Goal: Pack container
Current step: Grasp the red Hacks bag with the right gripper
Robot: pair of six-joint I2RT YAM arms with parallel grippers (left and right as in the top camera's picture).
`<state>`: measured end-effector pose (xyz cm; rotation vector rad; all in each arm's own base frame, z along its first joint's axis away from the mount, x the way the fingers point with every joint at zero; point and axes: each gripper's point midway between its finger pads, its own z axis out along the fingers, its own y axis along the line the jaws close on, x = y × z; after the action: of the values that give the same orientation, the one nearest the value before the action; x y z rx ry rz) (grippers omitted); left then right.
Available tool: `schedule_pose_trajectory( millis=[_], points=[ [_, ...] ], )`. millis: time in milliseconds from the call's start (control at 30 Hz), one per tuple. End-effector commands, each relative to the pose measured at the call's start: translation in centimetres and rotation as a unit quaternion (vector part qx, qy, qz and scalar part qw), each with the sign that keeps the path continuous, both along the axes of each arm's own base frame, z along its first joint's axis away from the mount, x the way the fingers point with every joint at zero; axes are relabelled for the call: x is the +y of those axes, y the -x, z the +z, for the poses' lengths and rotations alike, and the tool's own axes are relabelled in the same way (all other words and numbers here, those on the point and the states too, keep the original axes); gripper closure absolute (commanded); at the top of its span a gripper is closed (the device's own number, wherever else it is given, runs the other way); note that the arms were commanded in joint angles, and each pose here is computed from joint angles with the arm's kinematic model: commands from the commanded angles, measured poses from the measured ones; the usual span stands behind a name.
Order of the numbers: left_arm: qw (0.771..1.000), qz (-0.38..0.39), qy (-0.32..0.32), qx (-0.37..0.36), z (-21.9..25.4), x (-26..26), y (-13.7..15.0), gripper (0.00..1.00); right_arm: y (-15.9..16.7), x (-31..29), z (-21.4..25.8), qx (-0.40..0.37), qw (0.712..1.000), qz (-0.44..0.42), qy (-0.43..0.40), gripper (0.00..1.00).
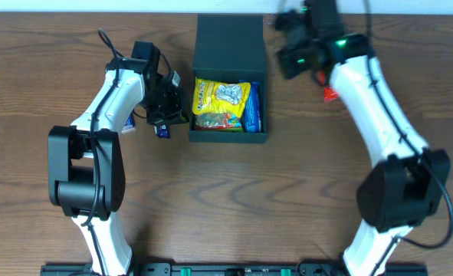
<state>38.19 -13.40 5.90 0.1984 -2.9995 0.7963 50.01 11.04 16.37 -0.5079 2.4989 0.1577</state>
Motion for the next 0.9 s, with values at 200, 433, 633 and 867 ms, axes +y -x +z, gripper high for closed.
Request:
schedule_pose_trajectory(
  millis=[200, 433, 633, 867],
  points=[
    [1.000, -0.004, -0.006, 0.006, -0.7, 0.1, 0.2, 0.94, -1.9, -13.7, -8.6, 0.061, 0.963, -0.245, 0.093, 0.71],
    [1.000, -0.004, -0.006, 0.005, -0.7, 0.1, 0.1, 0.94, -4.3, -15.4, -13.1, 0.048, 0.960, -0.262, 0.091, 0.23],
    [1.000, -0.004, -0.006, 0.004, -0.7, 0.1, 0.1, 0.94, -3.7, -15.4, -16.9, 0.081, 0.957, -0.259, 0.099, 0.70],
    [1.000, -0.004, -0.006, 0.004, -0.6, 0.1, 0.1, 0.94, -4.3, -15.3, -13.4, 0.051, 0.959, -0.266, 0.088, 0.98]
  ],
)
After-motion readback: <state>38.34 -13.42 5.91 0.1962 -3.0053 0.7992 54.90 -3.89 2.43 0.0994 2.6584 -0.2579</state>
